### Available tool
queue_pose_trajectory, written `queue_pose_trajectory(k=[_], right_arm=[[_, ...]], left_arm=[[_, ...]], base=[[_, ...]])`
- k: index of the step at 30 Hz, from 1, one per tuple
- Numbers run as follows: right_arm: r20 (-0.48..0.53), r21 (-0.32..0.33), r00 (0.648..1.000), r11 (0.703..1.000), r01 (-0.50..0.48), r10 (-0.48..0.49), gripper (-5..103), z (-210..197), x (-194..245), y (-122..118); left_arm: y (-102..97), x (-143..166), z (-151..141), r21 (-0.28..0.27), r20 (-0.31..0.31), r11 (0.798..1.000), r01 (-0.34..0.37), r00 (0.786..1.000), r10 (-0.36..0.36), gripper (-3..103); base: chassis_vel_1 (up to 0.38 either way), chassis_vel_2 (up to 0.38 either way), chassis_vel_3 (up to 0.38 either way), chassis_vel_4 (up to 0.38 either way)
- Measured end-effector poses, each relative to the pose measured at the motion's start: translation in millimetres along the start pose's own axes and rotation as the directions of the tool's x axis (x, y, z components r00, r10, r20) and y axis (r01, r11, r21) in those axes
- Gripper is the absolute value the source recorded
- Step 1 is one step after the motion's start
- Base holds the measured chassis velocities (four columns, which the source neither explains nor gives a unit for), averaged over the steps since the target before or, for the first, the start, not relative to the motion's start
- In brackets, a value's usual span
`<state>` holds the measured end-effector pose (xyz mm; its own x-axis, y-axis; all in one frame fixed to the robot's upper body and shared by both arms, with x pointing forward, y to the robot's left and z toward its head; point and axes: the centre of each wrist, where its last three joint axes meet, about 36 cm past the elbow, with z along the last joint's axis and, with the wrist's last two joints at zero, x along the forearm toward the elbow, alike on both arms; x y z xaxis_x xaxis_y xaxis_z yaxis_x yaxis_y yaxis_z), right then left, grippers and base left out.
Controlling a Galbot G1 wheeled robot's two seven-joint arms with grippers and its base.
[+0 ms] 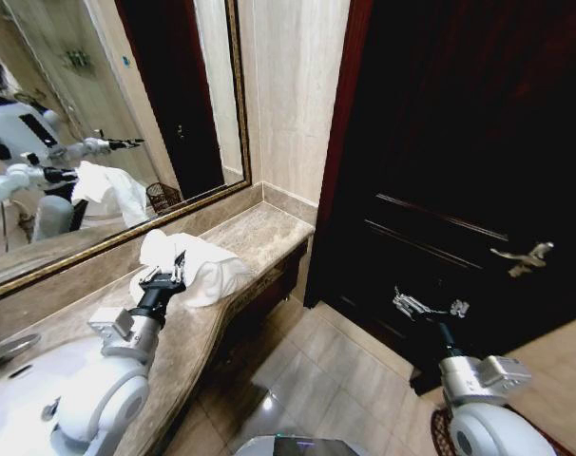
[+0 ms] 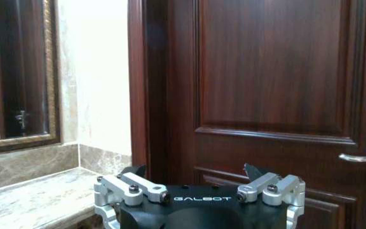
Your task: Discard the used towel into the hamper.
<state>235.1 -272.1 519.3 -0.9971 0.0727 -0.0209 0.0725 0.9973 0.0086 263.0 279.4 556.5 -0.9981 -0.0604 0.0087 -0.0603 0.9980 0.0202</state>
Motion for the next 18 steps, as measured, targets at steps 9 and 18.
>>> queue_pose_trajectory(k=[9, 18], right_arm=[[0.003, -0.001, 1.0, 1.0, 0.003, -0.003, 100, 0.4, 0.6, -0.1], [0.011, 0.002, 1.0, 1.0, 0.0, 0.0, 100, 2.1, 2.8, -1.6]], left_arm=[[0.7, 1.6, 3.3, 0.001, -0.009, 1.0, 0.019, 1.0, -0.019, 9], [-0.5, 7.6, 10.8, -0.012, -0.02, 0.999, 0.03, 0.999, -0.031, 9]], base=[[0.16, -0.154, -0.133, 0.153], [0.065, -0.079, -0.065, 0.062]])
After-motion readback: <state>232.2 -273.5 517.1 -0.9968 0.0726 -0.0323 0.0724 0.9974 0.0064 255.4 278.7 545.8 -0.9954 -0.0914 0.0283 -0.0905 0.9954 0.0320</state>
